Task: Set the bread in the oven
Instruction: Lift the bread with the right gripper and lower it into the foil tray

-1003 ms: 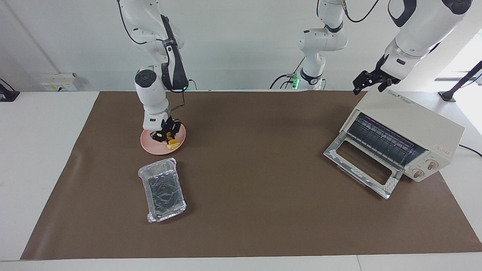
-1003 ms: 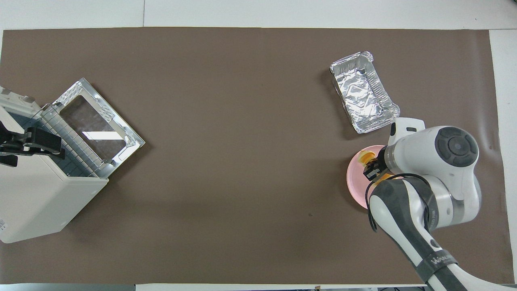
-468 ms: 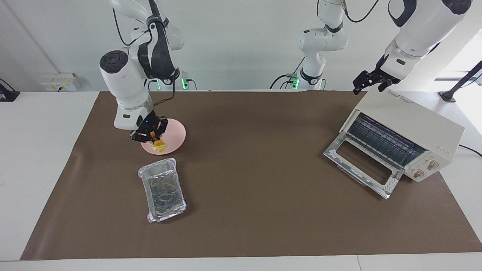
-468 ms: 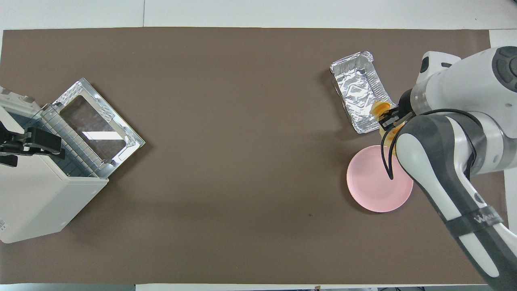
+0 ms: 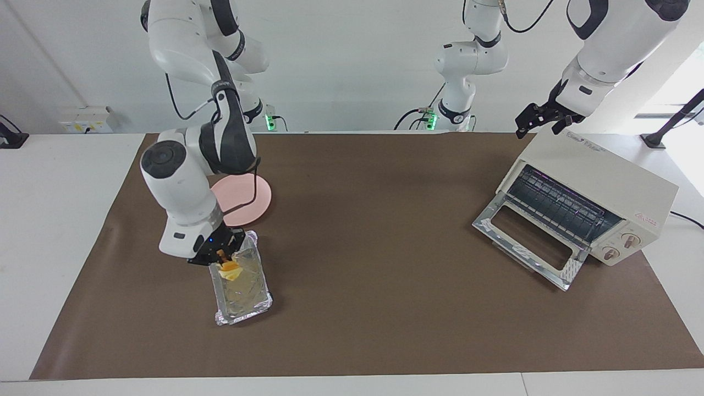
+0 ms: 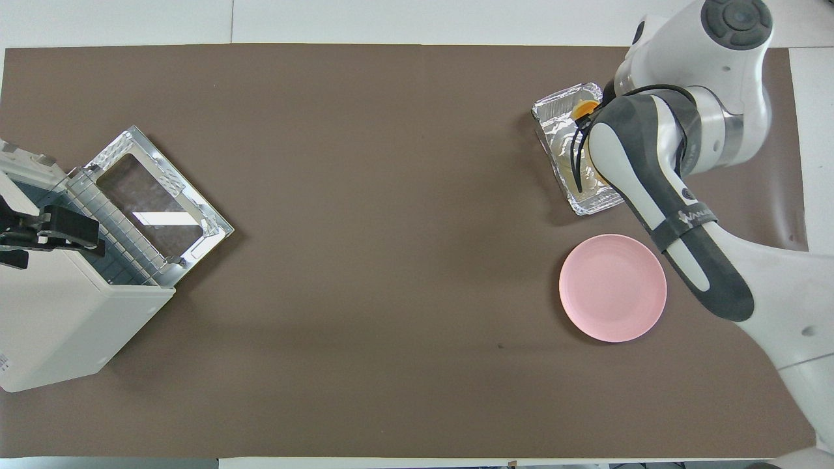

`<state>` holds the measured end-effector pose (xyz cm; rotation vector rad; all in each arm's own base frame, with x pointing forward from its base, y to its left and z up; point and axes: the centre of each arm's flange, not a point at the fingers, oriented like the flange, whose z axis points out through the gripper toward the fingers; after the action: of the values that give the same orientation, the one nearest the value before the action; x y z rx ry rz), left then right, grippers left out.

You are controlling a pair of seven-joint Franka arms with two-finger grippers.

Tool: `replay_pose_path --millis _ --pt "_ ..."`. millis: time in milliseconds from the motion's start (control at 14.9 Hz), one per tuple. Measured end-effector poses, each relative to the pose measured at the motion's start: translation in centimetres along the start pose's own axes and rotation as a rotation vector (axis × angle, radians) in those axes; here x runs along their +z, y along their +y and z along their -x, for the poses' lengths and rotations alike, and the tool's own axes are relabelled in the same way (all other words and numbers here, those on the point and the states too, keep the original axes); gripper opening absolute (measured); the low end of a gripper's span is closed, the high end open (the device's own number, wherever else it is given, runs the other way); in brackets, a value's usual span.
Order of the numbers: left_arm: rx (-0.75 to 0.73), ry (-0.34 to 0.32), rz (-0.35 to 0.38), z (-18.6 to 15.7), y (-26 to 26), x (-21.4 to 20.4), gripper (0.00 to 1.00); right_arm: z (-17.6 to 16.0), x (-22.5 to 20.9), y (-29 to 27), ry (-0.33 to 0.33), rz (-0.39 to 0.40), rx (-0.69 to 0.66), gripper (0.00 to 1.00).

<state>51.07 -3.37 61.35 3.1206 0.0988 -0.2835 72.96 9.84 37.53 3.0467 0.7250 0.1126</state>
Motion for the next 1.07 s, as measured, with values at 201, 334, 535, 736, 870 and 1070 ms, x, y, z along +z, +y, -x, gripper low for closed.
replay_pose_path --millis 201,334,535,736,870,1070 --pt "0.000 0.000 0.000 0.0 0.0 0.0 1.00 -1.7 3.3 -1.0 -0.002 0.025 0.018 0.16" --pt "0.000 0.000 0.000 0.0 0.0 0.0 1.00 -1.6 4.6 -0.7 0.007 0.038 0.017 0.16" --pt "0.000 0.000 0.000 0.0 0.0 0.0 1.00 -1.2 5.9 -0.8 0.007 0.037 0.039 0.21" --pt "0.000 0.000 0.000 0.0 0.0 0.0 1.00 -0.9 5.2 -0.8 -0.018 0.034 0.075 0.51" --pt "0.000 0.000 0.000 0.0 0.0 0.0 1.00 -0.6 3.6 -0.6 -0.062 0.029 0.091 0.71" --pt "0.000 0.000 0.000 0.0 0.0 0.0 1.00 -0.1 0.3 1.0 -0.083 0.033 0.110 0.99"
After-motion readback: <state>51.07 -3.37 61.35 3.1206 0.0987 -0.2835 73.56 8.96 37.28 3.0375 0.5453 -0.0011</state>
